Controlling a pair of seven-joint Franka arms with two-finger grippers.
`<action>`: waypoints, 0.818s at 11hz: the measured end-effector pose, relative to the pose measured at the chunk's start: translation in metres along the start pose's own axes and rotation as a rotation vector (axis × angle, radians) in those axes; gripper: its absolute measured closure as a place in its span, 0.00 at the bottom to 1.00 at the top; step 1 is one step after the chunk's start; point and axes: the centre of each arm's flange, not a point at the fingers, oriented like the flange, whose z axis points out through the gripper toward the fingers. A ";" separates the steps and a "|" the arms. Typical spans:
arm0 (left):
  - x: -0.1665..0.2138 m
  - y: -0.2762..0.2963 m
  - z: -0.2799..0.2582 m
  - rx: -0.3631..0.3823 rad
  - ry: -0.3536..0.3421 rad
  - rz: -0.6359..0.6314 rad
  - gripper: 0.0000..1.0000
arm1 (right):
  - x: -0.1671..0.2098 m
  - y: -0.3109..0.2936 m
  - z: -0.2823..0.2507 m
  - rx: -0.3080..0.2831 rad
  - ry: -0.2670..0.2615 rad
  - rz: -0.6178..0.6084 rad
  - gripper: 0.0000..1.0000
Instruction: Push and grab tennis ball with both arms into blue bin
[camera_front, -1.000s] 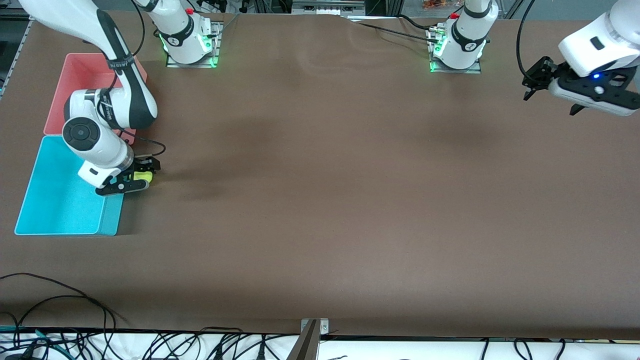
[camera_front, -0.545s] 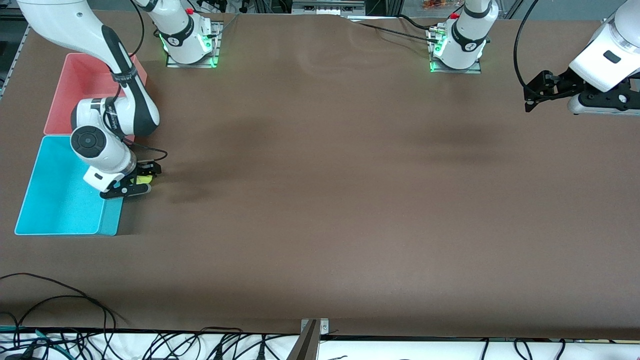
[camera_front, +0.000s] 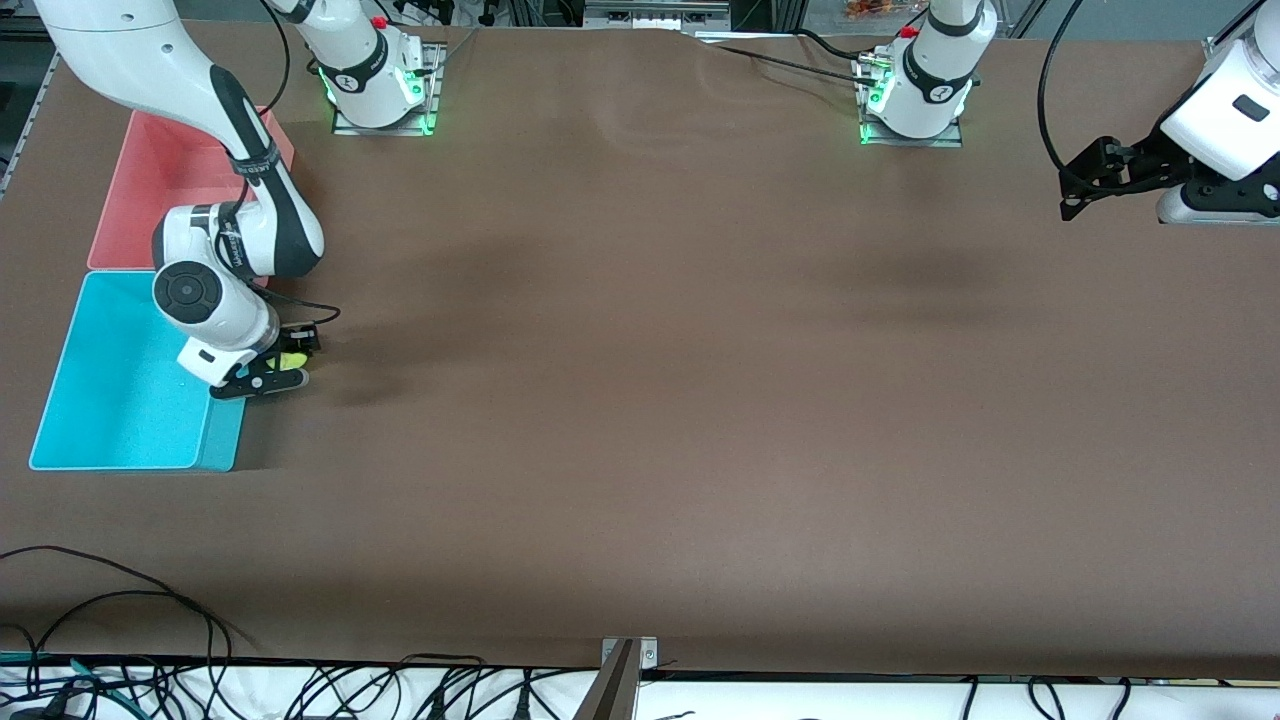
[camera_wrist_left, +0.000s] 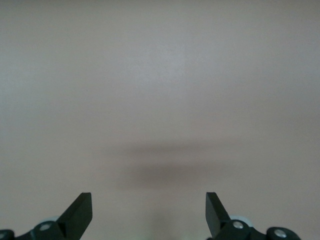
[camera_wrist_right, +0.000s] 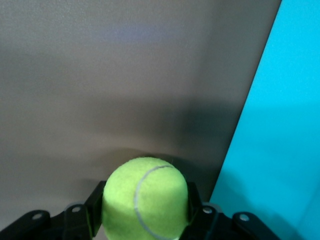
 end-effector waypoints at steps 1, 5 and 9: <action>0.001 -0.001 0.002 -0.001 -0.004 -0.001 0.00 | 0.001 0.000 -0.001 -0.001 0.002 0.000 0.33; 0.003 -0.011 0.010 -0.041 -0.032 -0.027 0.00 | 0.020 0.020 -0.048 -0.025 -0.076 0.023 0.33; 0.002 -0.010 0.010 -0.044 -0.045 -0.026 0.00 | 0.021 0.044 -0.120 0.048 -0.192 -0.032 0.33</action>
